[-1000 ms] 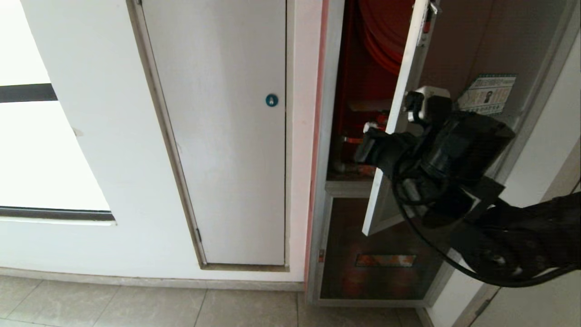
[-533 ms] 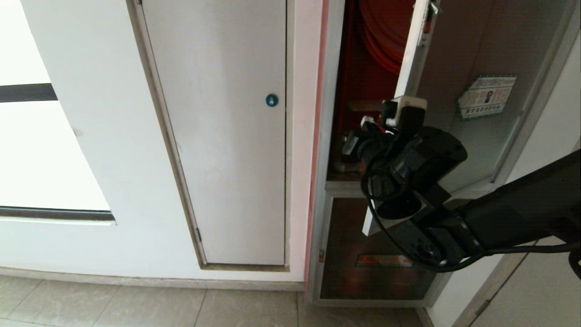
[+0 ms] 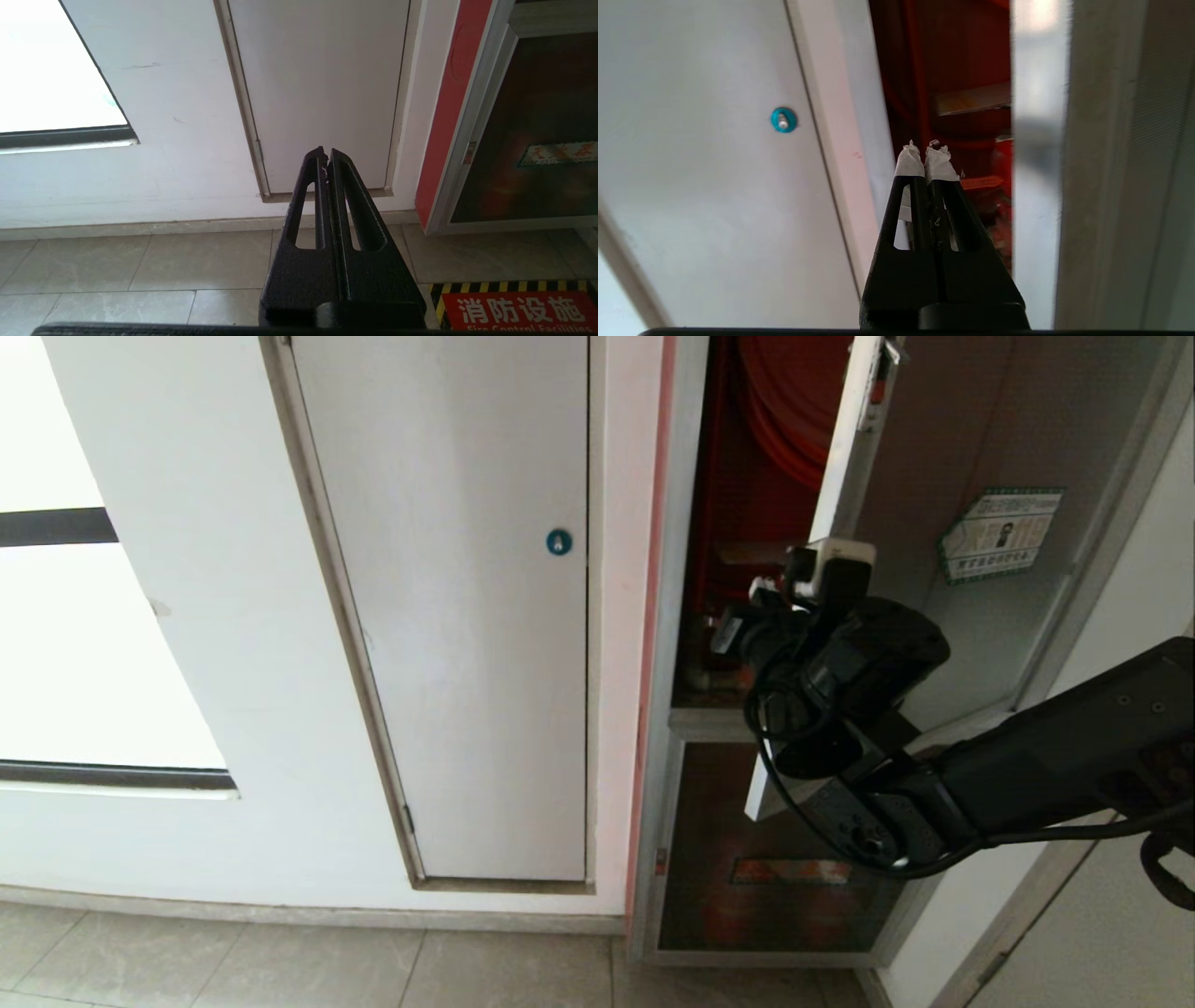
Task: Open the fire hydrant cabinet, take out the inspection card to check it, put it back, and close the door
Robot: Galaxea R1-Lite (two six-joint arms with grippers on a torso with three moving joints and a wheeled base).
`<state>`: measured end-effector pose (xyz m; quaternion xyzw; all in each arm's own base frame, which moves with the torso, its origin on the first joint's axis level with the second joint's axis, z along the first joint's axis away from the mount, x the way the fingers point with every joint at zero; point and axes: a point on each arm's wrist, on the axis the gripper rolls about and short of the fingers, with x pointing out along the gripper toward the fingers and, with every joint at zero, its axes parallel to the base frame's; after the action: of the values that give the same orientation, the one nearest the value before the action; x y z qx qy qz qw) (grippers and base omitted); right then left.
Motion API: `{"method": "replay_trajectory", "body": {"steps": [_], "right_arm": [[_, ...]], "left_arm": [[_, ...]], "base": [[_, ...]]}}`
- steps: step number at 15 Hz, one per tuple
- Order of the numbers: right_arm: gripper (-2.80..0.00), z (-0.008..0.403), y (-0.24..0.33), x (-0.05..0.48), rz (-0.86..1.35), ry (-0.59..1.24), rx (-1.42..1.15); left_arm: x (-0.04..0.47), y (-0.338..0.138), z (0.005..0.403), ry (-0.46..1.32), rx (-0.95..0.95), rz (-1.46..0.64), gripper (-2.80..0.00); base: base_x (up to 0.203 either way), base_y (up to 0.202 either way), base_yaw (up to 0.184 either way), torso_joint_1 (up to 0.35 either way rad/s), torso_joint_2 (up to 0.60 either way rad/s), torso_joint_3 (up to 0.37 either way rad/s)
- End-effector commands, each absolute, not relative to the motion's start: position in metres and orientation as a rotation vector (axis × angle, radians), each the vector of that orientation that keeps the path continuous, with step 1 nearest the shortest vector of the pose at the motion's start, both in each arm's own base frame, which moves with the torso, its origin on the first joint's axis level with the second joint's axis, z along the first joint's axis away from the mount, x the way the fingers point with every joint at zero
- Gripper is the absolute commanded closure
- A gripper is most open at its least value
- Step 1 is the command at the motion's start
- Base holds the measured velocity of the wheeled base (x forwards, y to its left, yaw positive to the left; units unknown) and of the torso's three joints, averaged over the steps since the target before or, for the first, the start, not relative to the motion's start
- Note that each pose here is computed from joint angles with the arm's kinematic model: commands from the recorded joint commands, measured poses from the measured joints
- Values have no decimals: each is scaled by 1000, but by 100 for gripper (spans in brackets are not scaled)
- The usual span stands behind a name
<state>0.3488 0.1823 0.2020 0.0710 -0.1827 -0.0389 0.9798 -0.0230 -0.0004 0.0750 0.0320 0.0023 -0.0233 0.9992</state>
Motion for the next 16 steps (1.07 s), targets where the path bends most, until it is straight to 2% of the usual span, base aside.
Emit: {"method": "replay_trajectory", "body": {"steps": [1,16], "right_arm": [[0,205,178,350,-92,-380,142],[0,203,164,349,-130,-363,116]], "left_arm": [[-23,0,75,5,64,-47,0],[-23,0,75,5,64,-48,0]], "base": [[0,0,0,0,0,0],[0,0,0,0,0,0]]}}
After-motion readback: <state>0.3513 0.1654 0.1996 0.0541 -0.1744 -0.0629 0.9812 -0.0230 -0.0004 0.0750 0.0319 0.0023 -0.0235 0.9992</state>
